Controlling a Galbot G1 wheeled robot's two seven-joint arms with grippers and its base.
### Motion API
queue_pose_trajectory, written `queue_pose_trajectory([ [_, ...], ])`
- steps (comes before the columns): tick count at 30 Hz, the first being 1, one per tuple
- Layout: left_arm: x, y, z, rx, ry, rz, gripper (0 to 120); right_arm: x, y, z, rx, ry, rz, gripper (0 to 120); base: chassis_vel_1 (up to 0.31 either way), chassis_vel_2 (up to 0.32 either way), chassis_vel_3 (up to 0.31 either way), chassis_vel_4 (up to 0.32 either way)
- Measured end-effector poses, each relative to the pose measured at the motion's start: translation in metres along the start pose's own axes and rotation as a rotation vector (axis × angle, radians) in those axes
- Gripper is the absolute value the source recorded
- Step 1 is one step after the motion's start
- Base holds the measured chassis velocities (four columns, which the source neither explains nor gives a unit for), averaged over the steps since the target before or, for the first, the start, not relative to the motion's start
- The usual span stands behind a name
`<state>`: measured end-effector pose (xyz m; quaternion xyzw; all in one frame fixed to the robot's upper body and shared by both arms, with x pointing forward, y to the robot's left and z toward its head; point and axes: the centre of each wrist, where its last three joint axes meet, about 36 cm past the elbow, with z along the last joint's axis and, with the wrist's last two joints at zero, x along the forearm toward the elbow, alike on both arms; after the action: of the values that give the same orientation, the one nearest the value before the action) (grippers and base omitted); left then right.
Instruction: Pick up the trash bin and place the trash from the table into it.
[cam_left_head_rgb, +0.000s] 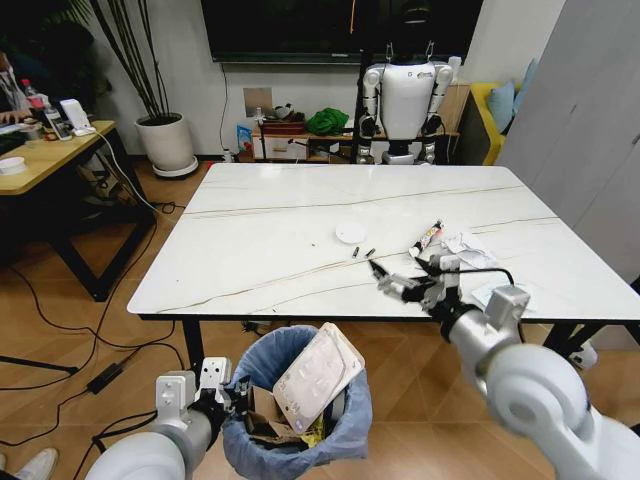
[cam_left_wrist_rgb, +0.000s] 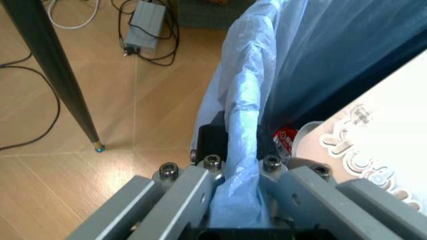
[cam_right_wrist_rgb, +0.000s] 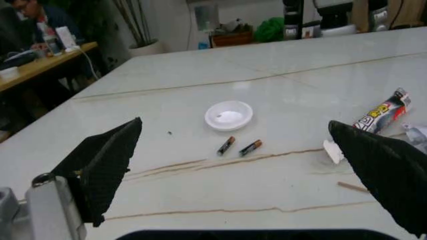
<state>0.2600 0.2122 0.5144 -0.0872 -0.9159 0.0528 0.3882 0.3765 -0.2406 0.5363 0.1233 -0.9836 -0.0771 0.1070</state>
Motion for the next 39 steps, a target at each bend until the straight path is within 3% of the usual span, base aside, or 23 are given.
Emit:
queue_pose_trajectory([
  [6, -0.001, 0.000, -0.001, -0.010, 0.000, 0.002, 0, -0.033, -0.006, -0.003, -0.017, 0.047, 0.076, 100, 0.000, 0.000, 0.000, 0.000],
  [16, -0.005, -0.004, 0.003, -0.018, 0.023, 0.023, 0, -0.067, -0.013, 0.000, -0.021, 0.083, 0.094, 100, 0.000, 0.000, 0.000, 0.000],
  [29, -0.006, -0.005, 0.007, -0.016, 0.027, 0.016, 0, -0.125, 0.004, 0.004, 0.018, 0.134, 0.105, 100, 0.000, 0.000, 0.000, 0.000],
  [39, -0.006, -0.005, 0.006, -0.013, 0.019, 0.012, 0, -0.168, 0.016, 0.018, 0.009, 0.260, 0.171, 93, 0.000, 0.000, 0.000, 0.000],
])
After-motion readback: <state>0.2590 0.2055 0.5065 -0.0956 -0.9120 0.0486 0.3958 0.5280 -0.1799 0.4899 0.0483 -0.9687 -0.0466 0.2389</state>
